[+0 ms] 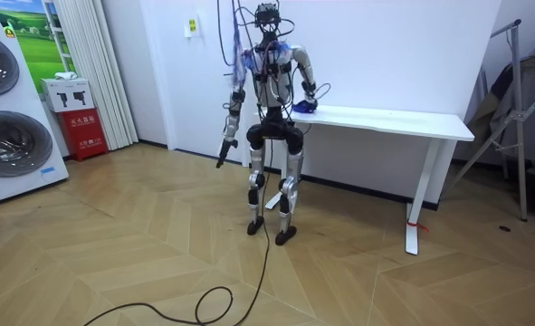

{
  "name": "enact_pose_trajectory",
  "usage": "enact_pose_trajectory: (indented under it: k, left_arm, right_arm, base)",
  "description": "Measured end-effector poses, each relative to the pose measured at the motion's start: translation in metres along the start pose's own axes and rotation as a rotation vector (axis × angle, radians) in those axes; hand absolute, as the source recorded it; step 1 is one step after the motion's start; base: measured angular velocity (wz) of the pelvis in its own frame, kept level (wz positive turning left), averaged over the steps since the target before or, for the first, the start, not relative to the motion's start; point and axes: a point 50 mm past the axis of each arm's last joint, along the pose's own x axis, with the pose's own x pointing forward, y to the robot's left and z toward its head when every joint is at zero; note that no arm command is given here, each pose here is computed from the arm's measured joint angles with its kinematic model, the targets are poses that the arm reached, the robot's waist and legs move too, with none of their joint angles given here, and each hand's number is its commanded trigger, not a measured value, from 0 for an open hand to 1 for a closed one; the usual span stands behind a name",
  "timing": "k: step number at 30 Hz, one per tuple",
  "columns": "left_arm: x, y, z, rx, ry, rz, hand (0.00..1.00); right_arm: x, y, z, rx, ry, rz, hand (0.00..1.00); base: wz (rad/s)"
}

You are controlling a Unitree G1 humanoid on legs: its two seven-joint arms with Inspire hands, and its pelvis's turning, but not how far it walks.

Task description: Wipe table

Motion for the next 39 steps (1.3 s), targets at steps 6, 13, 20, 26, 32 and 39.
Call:
enact_pose_trajectory:
  k: [6, 13, 20, 26, 32, 39]
  left_arm:
    - [0.001, 0.008, -0.003, -0.051, -0.009, 0.028, 0.00]
    - [0.001, 0.010, -0.009, -0.061, 0.003, 0.058, 0.00]
    - [0.003, 0.002, 0.032, 0.060, -0.106, 0.057, 0.00]
    - [0.006, 0.008, 0.093, 0.069, -0.273, 0.040, 0.00]
    - [0.012, 0.062, 0.085, 0.088, -0.250, 0.142, 0.00]
    - [0.014, 0.079, 0.036, 0.012, -0.134, 0.154, 0.00]
  right_arm:
    - [-0.052, -0.023, -0.116, 0.065, 0.344, -0.199, 1.00]
    - [-0.110, -0.040, -0.185, 0.076, 0.608, -0.335, 1.00]
    - [-0.040, -0.012, -0.099, 0.077, 0.469, -0.218, 1.00]
    - [0.026, 0.006, 0.104, -0.090, -0.153, 0.012, 1.00]
    - [0.030, -0.011, 0.069, -0.073, -0.081, -0.006, 1.00]
    - [-0.011, -0.034, -0.064, 0.023, 0.175, -0.086, 1.00]
  base:
    - [-0.11]
    - [-0.25]
    - [-0.82]
    - [-0.30]
    - [0.94]
    - [0.53]
